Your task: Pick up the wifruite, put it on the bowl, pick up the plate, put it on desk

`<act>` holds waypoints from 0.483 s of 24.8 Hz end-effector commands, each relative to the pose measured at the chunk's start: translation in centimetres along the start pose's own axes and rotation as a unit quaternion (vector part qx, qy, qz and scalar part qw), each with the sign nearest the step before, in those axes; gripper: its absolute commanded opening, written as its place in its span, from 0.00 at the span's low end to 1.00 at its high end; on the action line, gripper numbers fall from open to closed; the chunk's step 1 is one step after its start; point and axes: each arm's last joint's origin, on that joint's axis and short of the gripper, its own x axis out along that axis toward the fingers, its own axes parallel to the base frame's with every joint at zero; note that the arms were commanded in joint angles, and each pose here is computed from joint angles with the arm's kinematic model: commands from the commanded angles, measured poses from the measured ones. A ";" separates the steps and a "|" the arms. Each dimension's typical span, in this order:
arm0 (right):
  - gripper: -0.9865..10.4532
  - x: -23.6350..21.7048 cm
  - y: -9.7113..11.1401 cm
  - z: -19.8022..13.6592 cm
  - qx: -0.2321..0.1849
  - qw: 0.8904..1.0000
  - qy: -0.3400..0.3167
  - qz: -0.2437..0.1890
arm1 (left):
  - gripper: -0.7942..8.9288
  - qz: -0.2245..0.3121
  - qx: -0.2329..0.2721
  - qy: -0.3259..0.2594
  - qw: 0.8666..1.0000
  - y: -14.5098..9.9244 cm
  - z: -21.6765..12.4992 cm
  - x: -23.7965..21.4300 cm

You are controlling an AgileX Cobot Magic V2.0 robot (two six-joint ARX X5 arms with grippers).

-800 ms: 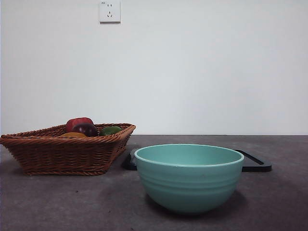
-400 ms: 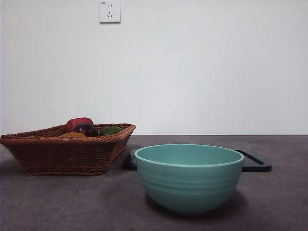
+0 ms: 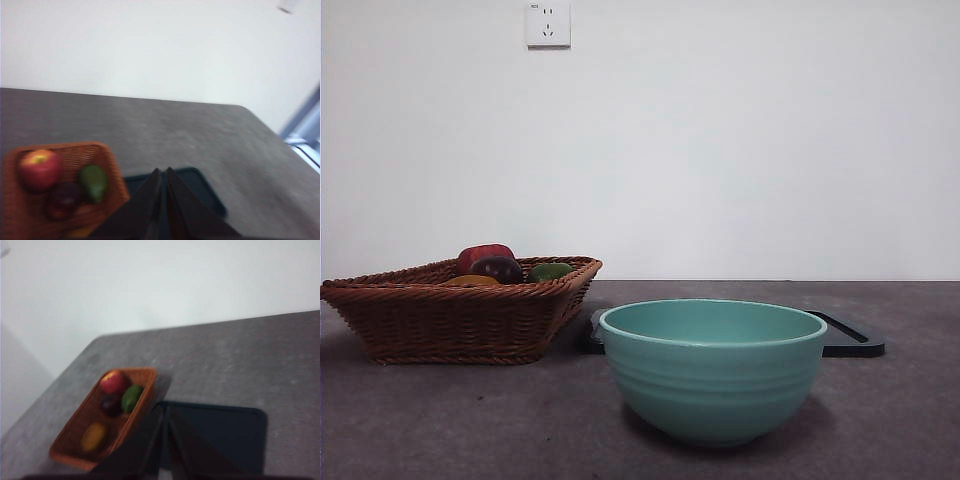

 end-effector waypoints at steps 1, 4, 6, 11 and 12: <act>0.09 0.0 0.9 0.5 -0.039 0.999 0.014 0.025 | 0.10 -0.025 0.005 0.003 1.000 -0.7 0.6 0.0; 0.09 0.4 1.4 0.3 -0.049 0.997 0.039 0.047 | 0.10 -0.039 0.004 0.020 0.999 -1.1 0.4 0.0; 0.09 0.8 1.5 0.0 -0.057 0.995 0.061 0.057 | 0.10 -0.048 0.008 0.029 0.998 -1.4 0.2 0.1; 0.09 1.2 1.8 -1.4 -0.096 0.984 0.130 0.081 | 0.10 -0.071 0.031 0.064 0.995 -1.9 -0.6 0.2; 0.09 1.2 1.8 -1.6 -0.101 0.981 0.140 0.084 | 0.10 -0.080 0.034 0.075 0.993 -2.0 -0.8 0.2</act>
